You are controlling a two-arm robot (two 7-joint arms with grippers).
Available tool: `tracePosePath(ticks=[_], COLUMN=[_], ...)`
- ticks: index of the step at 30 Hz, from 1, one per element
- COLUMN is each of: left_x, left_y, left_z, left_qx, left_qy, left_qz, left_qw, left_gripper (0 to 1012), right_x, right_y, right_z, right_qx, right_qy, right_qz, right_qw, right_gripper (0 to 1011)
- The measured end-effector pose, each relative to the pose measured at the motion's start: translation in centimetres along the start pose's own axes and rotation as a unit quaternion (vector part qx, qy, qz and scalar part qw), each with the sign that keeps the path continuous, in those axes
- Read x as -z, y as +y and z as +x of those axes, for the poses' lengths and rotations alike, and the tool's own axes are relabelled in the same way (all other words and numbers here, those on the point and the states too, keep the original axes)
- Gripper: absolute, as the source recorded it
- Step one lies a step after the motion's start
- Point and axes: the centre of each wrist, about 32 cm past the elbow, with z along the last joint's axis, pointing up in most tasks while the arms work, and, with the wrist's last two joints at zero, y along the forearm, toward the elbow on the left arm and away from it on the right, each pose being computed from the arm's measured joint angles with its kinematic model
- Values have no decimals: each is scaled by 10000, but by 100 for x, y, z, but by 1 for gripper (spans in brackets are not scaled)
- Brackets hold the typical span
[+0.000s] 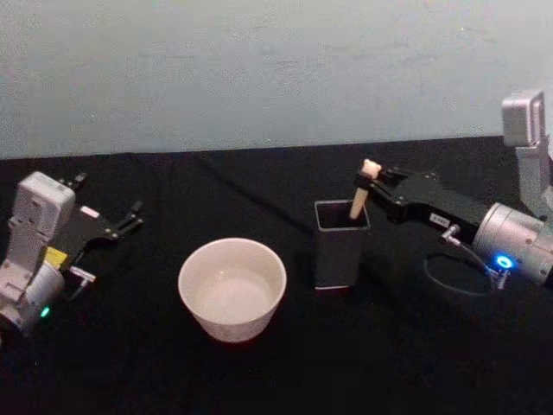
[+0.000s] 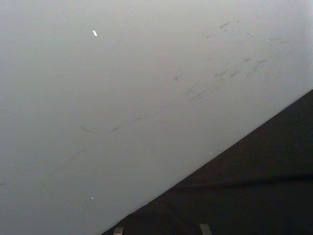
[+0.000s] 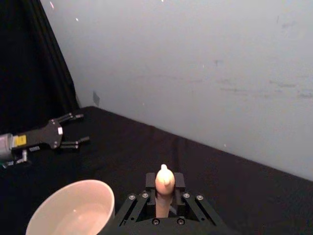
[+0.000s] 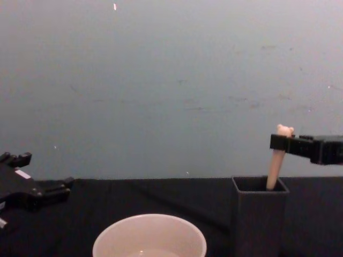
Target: Pick up the stirring spoon with one hand, stir inside the cup, then place it back in its original position.
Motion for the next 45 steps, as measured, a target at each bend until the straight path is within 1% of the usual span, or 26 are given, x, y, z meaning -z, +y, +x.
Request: tracePosePath(ticks=[7,21,28,45], left_x=[0,0,0,0], left_y=[0,0,0,0], left_z=[0,0,0,0], left_qx=[0,0,0,0], left_qy=[0,0,0,0], left_qz=[0,0,0,0], left_qw=[10000,10000,10000,10000], left_gripper=[1001,1001,1001,1001], right_x=[65,140,148,150], right_y=[42,95,100,97], right_z=[11,34,34,35], right_qx=[38,116,146,147], right_qy=[31,50,45,44], right_qz=[-157,-404,-456,-454], right_qw=[9999,9991,9988,9988], right_gripper=[212,212,212,213])
